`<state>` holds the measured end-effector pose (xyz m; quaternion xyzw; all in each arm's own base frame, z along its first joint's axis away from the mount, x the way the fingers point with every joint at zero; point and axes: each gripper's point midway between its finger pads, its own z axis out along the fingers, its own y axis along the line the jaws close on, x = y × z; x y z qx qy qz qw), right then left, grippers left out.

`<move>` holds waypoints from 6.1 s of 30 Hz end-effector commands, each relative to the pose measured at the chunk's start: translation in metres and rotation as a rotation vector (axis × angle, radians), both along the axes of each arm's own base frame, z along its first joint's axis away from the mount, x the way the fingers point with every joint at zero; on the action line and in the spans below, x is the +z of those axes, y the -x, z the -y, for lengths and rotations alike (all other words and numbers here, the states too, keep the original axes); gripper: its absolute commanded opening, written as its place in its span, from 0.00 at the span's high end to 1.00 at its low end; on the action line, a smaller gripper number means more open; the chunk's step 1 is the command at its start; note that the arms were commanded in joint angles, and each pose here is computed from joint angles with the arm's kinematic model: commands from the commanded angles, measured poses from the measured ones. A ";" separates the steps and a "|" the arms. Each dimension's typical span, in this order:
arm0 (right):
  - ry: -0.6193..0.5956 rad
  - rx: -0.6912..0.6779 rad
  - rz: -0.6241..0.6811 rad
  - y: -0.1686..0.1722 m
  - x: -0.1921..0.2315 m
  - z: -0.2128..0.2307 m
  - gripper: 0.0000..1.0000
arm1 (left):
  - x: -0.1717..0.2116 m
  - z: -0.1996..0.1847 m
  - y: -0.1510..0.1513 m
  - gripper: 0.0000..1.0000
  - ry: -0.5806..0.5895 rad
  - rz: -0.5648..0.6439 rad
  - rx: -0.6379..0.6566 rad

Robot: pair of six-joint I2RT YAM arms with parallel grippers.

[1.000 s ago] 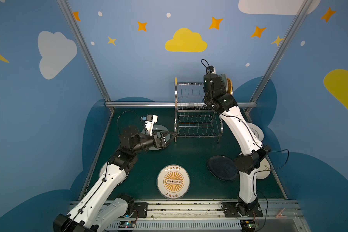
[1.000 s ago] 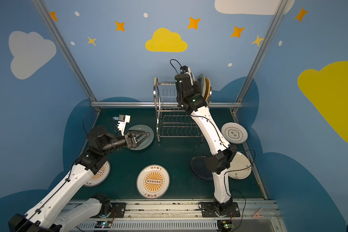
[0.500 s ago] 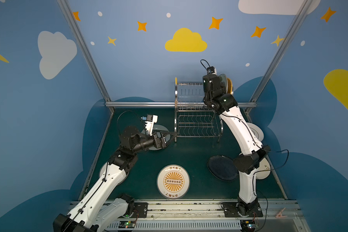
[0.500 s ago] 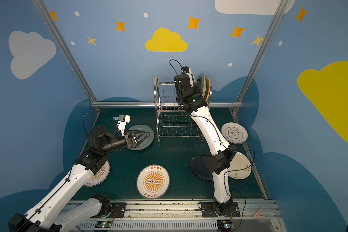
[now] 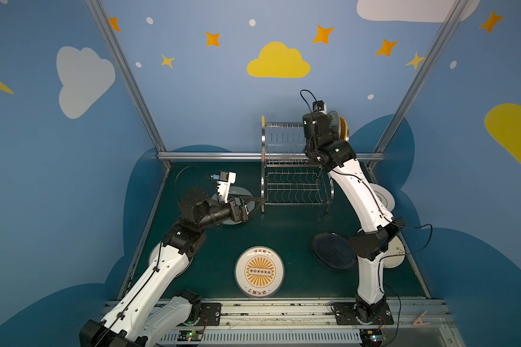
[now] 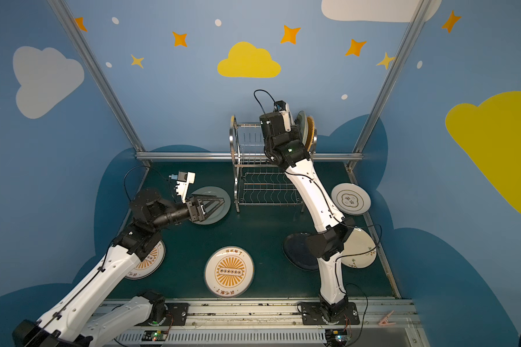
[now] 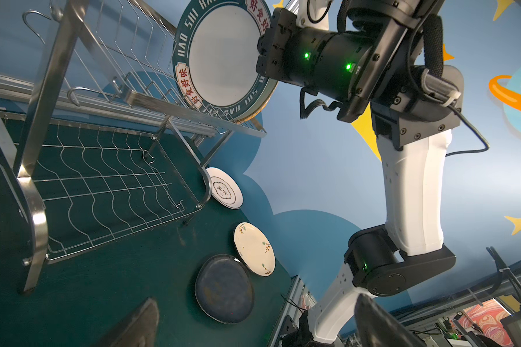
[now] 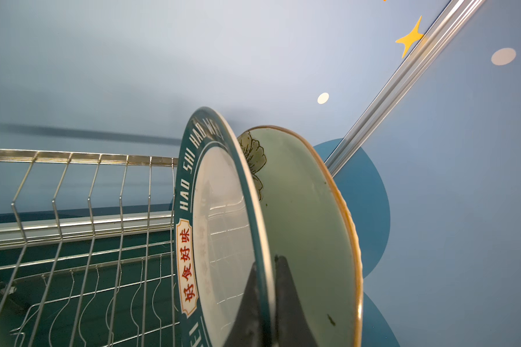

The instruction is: Load the plates into the dish rack

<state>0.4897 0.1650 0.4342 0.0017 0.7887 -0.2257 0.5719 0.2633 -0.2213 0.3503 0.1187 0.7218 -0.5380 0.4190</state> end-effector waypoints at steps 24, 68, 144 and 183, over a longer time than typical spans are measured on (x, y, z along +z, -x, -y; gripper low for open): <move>0.029 0.066 -0.156 0.006 -0.032 0.003 0.84 | 0.013 0.000 0.000 0.00 0.000 0.045 0.003; -0.093 0.104 -0.078 0.024 0.005 0.011 0.38 | 0.011 0.000 -0.001 0.00 -0.005 0.042 0.002; -0.729 0.816 -0.529 0.250 -0.287 -0.098 0.08 | -0.236 -0.131 -0.027 0.00 0.085 -0.775 0.758; -0.881 1.133 -0.528 0.280 -0.267 -0.139 0.07 | -0.382 -0.150 -0.100 0.28 0.347 -0.960 0.786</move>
